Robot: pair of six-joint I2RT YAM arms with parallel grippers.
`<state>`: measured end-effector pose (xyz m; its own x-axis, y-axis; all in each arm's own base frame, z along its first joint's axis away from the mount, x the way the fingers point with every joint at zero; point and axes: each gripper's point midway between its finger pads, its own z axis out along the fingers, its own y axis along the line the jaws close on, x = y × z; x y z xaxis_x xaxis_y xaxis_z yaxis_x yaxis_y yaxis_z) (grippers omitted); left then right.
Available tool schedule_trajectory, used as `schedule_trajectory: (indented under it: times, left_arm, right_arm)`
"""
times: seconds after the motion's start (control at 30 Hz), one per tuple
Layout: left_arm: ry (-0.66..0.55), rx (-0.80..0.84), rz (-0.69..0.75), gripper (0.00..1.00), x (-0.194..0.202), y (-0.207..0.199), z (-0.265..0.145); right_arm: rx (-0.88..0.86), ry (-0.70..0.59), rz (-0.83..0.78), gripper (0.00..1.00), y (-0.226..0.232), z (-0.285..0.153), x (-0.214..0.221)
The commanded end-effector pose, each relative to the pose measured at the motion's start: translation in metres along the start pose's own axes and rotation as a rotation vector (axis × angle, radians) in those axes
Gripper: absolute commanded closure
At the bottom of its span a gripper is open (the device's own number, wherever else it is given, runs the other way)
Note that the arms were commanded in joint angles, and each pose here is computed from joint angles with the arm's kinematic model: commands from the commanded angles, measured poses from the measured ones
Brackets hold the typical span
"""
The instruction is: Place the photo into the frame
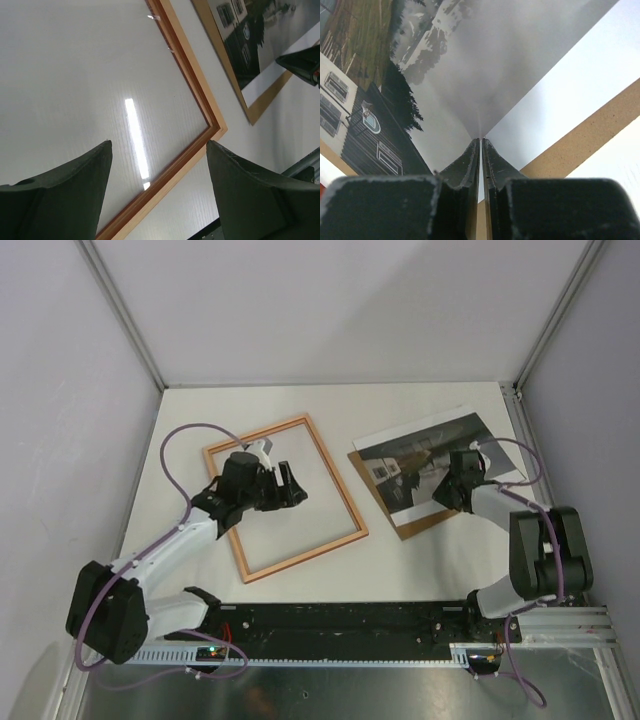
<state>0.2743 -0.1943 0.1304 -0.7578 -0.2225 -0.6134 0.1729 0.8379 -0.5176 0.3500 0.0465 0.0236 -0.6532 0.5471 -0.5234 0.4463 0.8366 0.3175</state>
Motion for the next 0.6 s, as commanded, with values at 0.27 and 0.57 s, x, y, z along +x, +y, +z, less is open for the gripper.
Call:
schedule_trajectory:
  times: [0.27, 0.57]
  left_arm:
    - [-0.060, 0.120, 0.111, 0.17, -0.083, -0.059, 0.073]
    - [-0.009, 0.394, 0.245, 0.18, -0.141, -0.129, 0.163]
  right_arm:
    - [0.090, 0.060, 0.029, 0.88, -0.049, -0.059, 0.031]
    - [0.075, 0.014, 0.035, 0.79, -0.051, -0.083, 0.023]
